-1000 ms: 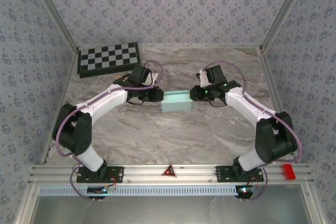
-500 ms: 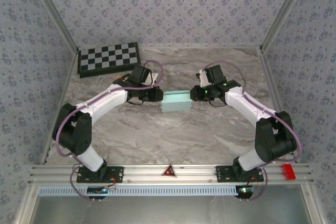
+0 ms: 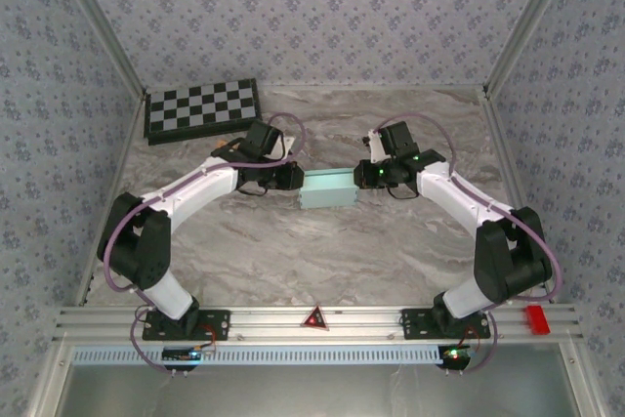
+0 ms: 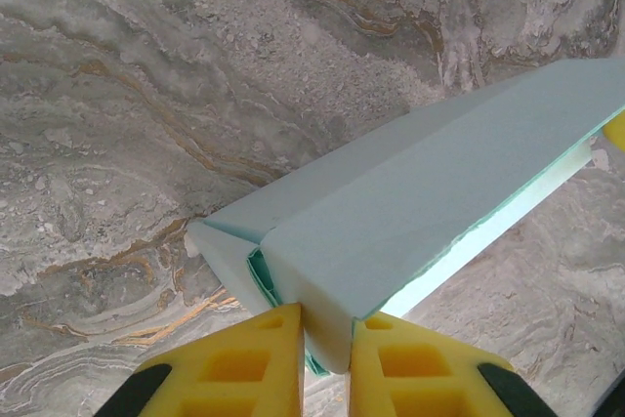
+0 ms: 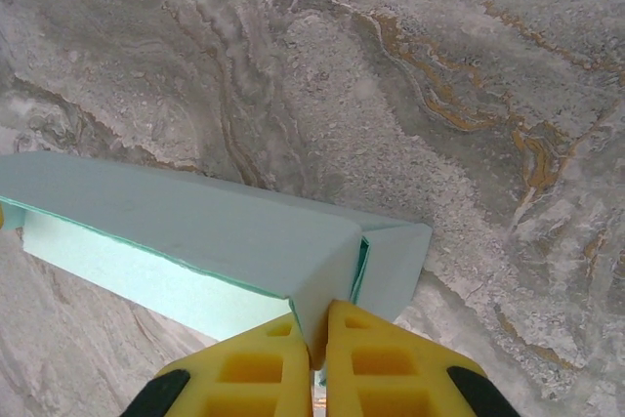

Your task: Fold the paper box

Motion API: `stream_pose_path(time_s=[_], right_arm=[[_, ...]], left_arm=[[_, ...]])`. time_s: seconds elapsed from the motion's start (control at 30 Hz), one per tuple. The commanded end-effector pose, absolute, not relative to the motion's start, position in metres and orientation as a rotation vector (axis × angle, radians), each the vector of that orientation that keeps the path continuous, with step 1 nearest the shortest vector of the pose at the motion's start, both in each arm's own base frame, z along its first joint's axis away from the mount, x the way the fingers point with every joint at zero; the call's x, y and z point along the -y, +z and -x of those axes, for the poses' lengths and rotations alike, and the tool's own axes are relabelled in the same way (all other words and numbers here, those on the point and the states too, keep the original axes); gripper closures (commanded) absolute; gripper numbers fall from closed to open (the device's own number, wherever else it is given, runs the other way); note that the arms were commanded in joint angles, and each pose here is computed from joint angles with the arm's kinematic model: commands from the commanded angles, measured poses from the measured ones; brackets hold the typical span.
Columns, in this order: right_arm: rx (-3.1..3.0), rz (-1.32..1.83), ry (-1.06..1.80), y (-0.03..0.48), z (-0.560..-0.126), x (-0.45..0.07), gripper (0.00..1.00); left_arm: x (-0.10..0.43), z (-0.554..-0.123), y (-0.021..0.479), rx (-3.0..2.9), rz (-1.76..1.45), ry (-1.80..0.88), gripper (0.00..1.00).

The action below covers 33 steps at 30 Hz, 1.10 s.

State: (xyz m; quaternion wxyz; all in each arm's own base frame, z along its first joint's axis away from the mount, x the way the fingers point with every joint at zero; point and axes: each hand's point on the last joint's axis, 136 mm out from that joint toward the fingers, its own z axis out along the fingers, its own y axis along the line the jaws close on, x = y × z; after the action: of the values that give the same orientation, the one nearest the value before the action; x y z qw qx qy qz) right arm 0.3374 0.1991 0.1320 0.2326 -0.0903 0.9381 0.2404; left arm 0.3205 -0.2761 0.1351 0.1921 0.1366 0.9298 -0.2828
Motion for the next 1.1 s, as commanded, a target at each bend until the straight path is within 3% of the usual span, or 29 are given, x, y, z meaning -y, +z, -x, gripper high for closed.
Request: stream_pose_path(time_s=[0.0, 1.07], right_arm=[[-2.694, 0.275, 0.632, 0.109, -0.316, -0.199, 0.91], [-2.698, 0.345, 0.518, 0.109, -0.307, -0.2, 0.85]], left_arm=[[0.277, -0.308, 0.125, -2.657, -0.434, -0.756, 0.83], [0.269, -0.296, 0.116, -2.683, -0.478, -0.616, 0.83]])
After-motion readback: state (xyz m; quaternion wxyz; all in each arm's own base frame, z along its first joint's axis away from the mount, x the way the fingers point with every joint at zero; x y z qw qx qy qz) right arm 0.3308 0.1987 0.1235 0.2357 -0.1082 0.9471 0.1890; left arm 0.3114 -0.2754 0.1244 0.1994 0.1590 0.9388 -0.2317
